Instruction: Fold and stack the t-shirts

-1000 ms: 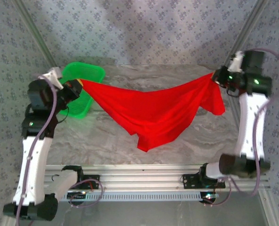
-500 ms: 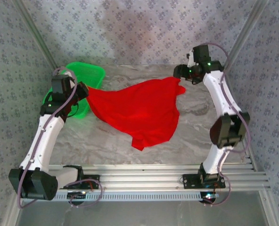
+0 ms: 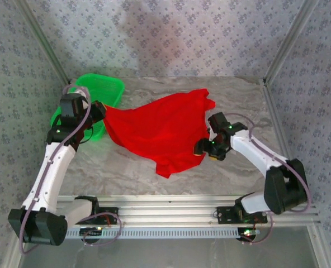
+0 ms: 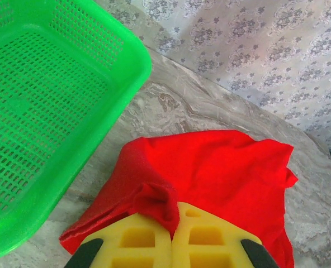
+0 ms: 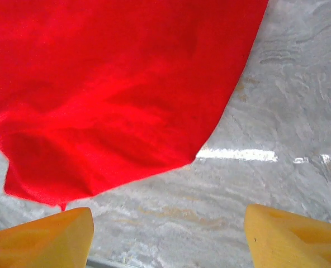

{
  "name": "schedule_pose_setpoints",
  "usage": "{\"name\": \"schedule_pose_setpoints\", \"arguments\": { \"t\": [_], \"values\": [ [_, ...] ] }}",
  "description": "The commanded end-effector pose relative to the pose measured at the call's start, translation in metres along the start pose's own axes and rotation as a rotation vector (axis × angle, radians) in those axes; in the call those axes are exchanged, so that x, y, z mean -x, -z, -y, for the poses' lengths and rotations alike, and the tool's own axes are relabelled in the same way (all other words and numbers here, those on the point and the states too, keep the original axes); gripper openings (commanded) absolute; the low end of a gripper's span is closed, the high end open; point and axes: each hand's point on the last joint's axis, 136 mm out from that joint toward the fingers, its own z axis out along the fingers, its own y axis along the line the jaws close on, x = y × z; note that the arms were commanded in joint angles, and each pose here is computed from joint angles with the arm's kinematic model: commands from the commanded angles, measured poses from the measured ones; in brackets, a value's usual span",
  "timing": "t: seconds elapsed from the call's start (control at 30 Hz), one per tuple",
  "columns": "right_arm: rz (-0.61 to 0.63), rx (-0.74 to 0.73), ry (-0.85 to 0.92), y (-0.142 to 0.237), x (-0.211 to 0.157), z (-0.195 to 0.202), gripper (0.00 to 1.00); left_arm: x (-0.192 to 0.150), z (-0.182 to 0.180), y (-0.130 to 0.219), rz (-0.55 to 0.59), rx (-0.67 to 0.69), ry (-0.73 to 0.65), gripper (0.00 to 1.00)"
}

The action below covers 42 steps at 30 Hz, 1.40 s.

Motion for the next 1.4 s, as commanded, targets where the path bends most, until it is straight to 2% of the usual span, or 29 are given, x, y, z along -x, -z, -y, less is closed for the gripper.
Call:
{"name": "schedule_pose_setpoints", "arguments": {
  "t": [0.0, 0.27, 0.43, 0.5, 0.6, 0.67, 0.8, 1.07, 1.23, 1.37],
  "values": [
    [0.04, 0.03, -0.011, -0.01, 0.022, -0.012, 0.72, -0.001, 0.006, 0.013, 0.013, -0.028, 0.0, 0.0],
    [-0.063, -0.076, -0.03, -0.054, 0.026, 0.001, 0.66, -0.01, -0.003, 0.028, 0.016, -0.003, 0.0, 0.0],
    [-0.075, -0.134, -0.047, -0.068, 0.028, 0.012, 0.54, -0.015, -0.006, 0.033, 0.018, -0.002, 0.01, 0.0],
    [-0.077, -0.141, -0.053, -0.074, 0.031, 0.013, 0.41, -0.017, -0.007, 0.033, 0.016, -0.001, 0.011, 0.0],
    [-0.068, -0.144, -0.052, -0.072, 0.038, 0.01, 0.12, -0.019, -0.008, 0.037, 0.014, 0.0, 0.007, 0.0],
    [-0.041, -0.14, -0.036, -0.059, 0.042, 0.005, 0.0, -0.02, -0.008, 0.041, 0.01, 0.002, 0.0, 0.0],
    [0.012, -0.164, 0.037, -0.002, 0.039, 0.0, 0.0, -0.02, -0.005, 0.053, 0.012, -0.005, -0.005, 0.0],
    [0.075, -0.249, 0.104, 0.102, 0.002, 0.018, 0.0, -0.019, 0.013, 0.08, 0.028, -0.095, 0.051, 0.0],
    [0.118, -0.274, 0.117, 0.142, -0.002, 0.022, 0.0, -0.016, 0.031, 0.093, 0.039, -0.164, 0.068, 0.0],
    [0.124, -0.314, 0.158, 0.146, 0.017, 0.016, 0.0, -0.022, 0.029, 0.088, 0.019, -0.161, 0.069, 0.0]
  ]
}}
